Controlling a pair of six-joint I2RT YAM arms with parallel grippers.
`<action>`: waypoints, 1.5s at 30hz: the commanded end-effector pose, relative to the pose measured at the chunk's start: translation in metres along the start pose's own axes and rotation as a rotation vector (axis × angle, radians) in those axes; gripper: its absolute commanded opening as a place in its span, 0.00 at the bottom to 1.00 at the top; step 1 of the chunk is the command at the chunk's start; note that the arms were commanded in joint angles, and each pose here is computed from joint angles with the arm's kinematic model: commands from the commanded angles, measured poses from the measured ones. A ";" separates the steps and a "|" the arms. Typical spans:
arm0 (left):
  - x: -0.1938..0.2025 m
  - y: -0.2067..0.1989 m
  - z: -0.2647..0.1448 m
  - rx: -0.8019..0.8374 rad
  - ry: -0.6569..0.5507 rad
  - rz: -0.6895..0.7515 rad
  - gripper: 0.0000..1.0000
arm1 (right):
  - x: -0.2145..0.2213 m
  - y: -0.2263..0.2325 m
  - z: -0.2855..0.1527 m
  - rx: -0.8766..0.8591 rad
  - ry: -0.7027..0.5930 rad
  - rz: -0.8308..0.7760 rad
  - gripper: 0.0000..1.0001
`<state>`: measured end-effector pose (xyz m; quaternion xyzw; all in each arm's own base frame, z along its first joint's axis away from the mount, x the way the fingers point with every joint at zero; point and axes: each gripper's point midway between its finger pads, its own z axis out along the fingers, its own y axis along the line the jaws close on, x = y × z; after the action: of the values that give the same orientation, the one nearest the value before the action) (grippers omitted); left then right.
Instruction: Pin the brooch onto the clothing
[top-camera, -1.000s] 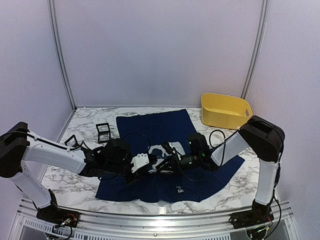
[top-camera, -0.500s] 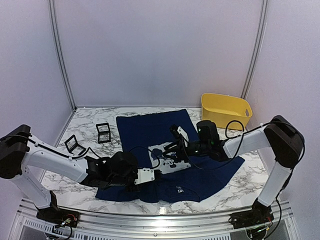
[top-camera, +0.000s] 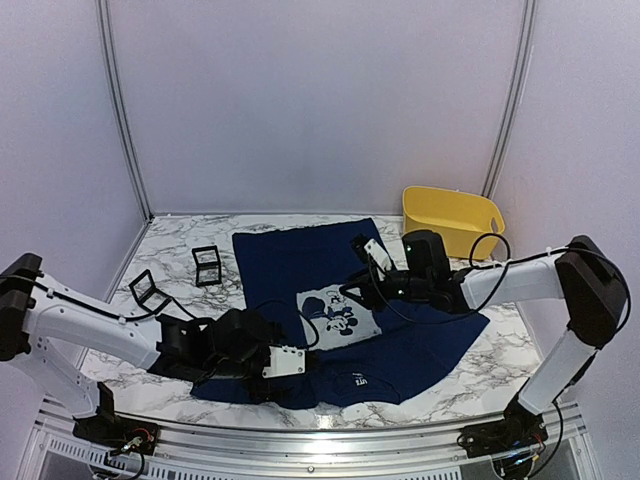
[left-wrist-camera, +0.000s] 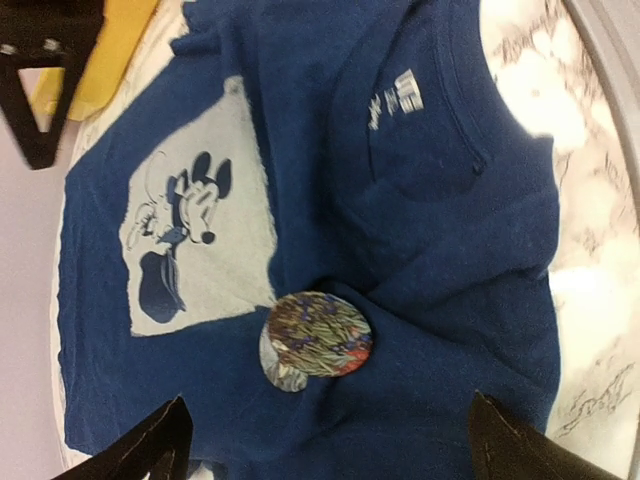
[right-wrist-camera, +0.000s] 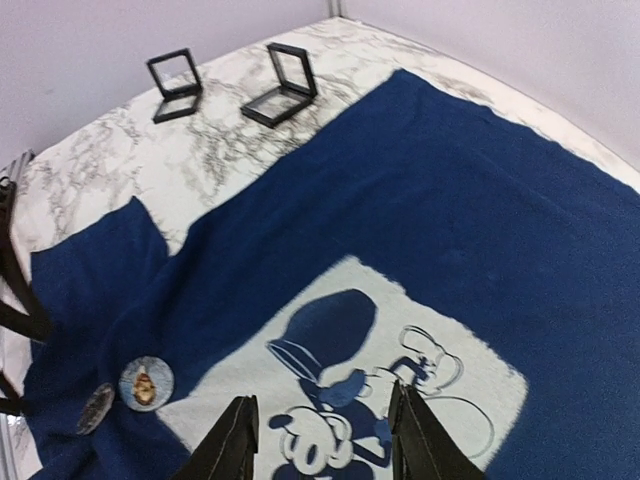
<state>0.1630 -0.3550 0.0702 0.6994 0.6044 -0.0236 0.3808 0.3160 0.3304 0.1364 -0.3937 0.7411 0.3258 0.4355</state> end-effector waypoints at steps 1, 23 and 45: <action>-0.016 0.040 -0.028 -0.061 -0.116 -0.199 0.99 | 0.000 -0.073 -0.010 0.290 0.084 0.084 0.37; 0.205 0.237 0.119 -0.488 0.629 -0.904 0.56 | 0.085 -0.273 0.034 0.640 0.443 0.370 0.00; 0.100 0.218 -0.013 -0.504 0.274 -0.948 0.72 | -0.007 -0.072 0.028 0.234 0.322 0.046 0.00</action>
<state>0.4374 -0.2492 0.1424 0.2216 0.8815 0.0913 0.4068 0.4768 0.2673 0.1164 -0.2855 0.8784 0.1004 0.3699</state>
